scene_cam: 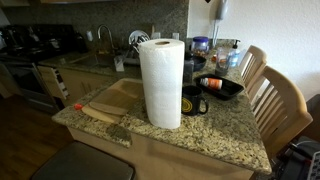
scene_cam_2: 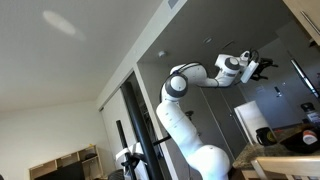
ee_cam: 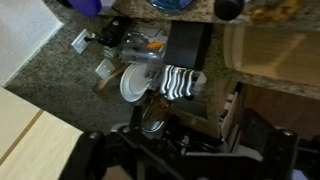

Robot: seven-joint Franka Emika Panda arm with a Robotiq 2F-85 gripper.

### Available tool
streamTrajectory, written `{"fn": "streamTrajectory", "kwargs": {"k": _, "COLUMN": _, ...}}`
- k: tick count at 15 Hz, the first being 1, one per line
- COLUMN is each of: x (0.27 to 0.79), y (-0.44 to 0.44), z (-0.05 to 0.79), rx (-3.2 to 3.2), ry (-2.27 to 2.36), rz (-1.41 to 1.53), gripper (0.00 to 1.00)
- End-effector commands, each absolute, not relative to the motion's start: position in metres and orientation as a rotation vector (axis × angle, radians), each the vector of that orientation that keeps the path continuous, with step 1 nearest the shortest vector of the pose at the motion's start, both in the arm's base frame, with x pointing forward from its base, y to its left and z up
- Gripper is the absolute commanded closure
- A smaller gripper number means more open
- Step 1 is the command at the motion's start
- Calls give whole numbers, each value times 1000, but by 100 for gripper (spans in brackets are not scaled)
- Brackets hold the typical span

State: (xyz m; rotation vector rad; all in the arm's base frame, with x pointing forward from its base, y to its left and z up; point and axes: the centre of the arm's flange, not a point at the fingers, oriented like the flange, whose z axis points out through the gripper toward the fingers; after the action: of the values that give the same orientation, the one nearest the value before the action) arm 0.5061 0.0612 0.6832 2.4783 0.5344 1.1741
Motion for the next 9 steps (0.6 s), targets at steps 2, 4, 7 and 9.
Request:
{"fn": "streamTrajectory", "kwargs": {"k": 2, "x": 403, "y": 40, "z": 733, "rx": 2674, "ry": 801, "rz": 1087, "gripper": 0}}
{"fn": "streamTrajectory", "kwargs": {"k": 4, "x": 368, "y": 30, "z": 753, "rx": 2771, "ry": 929, "rz": 1025, "gripper": 0}}
{"fn": "streamTrajectory", "kwargs": {"k": 7, "x": 355, "y": 23, "z": 734, "rx": 2879, "ry": 1100, "rz": 877, "gripper": 0}}
{"fn": "streamTrajectory", "kwargs": {"k": 9, "x": 347, "y": 26, "z": 742, "rx": 2866, "ry": 1060, "rz": 925, "gripper": 0}}
